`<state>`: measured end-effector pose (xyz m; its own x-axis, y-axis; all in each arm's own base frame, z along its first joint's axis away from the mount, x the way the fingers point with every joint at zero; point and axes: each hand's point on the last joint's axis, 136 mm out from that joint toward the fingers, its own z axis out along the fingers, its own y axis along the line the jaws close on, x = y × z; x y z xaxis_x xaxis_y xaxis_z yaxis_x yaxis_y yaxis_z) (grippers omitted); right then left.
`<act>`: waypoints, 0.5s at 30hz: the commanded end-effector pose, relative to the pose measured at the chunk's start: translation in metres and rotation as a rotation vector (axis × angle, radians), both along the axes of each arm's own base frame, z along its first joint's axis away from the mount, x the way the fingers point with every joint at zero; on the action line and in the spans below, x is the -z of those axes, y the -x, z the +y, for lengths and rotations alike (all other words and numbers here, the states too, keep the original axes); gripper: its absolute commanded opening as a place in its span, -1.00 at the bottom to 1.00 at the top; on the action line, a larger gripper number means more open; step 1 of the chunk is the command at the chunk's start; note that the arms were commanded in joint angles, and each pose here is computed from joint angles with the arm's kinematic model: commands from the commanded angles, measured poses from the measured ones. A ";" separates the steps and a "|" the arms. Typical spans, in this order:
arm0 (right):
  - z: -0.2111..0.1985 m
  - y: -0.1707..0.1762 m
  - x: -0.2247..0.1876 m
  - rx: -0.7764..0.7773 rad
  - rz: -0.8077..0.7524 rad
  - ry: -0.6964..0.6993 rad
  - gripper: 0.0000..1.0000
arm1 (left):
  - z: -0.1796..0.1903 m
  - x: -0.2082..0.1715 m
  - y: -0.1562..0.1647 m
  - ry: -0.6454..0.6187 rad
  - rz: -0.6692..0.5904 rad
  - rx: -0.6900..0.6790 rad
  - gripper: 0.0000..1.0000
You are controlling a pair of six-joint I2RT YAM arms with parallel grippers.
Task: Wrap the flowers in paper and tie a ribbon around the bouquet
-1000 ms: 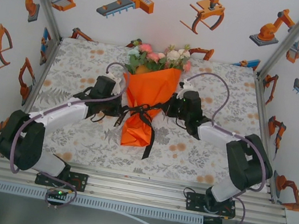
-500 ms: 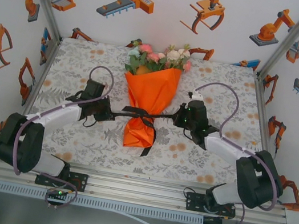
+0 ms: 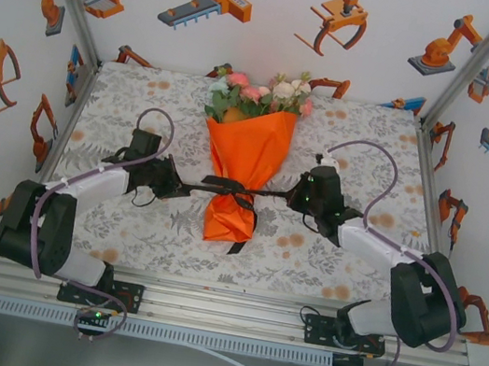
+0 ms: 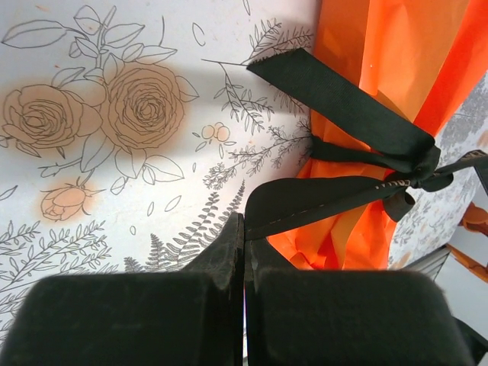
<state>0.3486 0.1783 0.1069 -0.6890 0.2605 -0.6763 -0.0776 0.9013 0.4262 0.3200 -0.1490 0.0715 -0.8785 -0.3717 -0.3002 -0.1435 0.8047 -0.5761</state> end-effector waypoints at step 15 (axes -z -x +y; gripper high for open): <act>-0.051 -0.007 -0.071 0.075 -0.201 0.074 -0.14 | 0.035 -0.081 -0.005 -0.066 -0.361 -0.023 0.00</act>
